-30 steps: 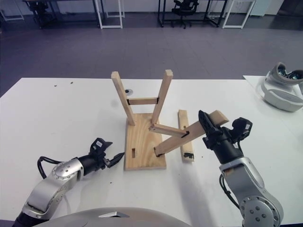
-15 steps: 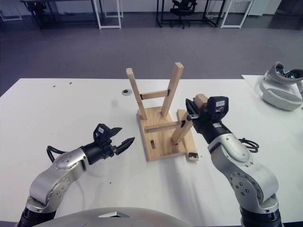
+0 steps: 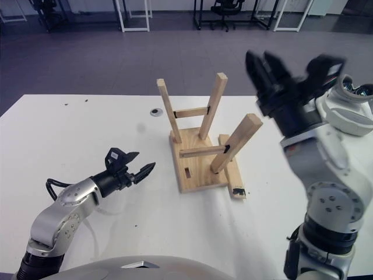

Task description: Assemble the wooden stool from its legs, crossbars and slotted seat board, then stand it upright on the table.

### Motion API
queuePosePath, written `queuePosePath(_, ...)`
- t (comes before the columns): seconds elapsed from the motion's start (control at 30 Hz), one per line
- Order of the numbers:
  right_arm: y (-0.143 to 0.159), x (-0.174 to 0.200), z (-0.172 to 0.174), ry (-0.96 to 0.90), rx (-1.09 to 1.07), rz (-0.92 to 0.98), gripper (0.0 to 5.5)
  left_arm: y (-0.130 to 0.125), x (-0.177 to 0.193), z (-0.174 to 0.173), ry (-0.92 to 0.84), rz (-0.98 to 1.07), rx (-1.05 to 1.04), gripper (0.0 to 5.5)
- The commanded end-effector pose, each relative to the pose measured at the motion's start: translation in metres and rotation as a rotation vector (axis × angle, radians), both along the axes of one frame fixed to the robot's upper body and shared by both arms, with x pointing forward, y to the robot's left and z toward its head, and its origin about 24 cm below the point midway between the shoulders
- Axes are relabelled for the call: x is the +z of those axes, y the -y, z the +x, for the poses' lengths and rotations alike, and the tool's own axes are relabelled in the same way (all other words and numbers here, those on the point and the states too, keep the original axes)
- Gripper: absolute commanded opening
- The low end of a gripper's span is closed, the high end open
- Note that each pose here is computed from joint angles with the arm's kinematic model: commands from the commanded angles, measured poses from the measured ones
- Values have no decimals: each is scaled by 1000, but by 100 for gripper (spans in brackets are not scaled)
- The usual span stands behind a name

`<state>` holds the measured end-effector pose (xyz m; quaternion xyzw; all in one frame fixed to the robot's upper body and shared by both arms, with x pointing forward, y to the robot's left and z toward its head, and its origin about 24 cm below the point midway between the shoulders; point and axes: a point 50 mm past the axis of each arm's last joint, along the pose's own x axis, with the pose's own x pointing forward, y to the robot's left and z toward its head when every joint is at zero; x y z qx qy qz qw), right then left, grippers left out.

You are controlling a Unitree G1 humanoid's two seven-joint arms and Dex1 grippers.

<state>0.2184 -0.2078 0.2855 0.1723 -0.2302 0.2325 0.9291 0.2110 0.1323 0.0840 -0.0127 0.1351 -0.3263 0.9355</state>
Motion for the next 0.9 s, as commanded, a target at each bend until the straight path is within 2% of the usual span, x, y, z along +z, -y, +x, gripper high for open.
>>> queuePosePath(0.03, 44, -6, 24, -118, -233, 16, 267, -7, 6, 10, 52, 11, 34, 384)
queuePosePath(0.1, 63, -65, 37, -378, -392, -58, 267, -10, 10, 18, 78, 17, 56, 384)
queuePosePath(0.2, 50, -156, 32, -697, -355, -169, 267, -13, 13, 24, 102, 13, 78, 384)
queuePosePath(0.33, 30, -216, 22, -919, -258, -253, 267, -12, 12, 28, 105, 23, 78, 384)
queuePosePath(0.6, 11, -248, 20, -1046, -146, -340, 267, -10, 9, 28, 103, 39, 92, 384)
queuePosePath(0.77, 18, -255, 10, -1095, -197, -443, 267, -8, 8, 29, 96, 43, 75, 384)
queuePosePath(0.9, 28, -266, -4, -1165, -208, -536, 210, -9, 8, 28, 96, 65, 70, 384)
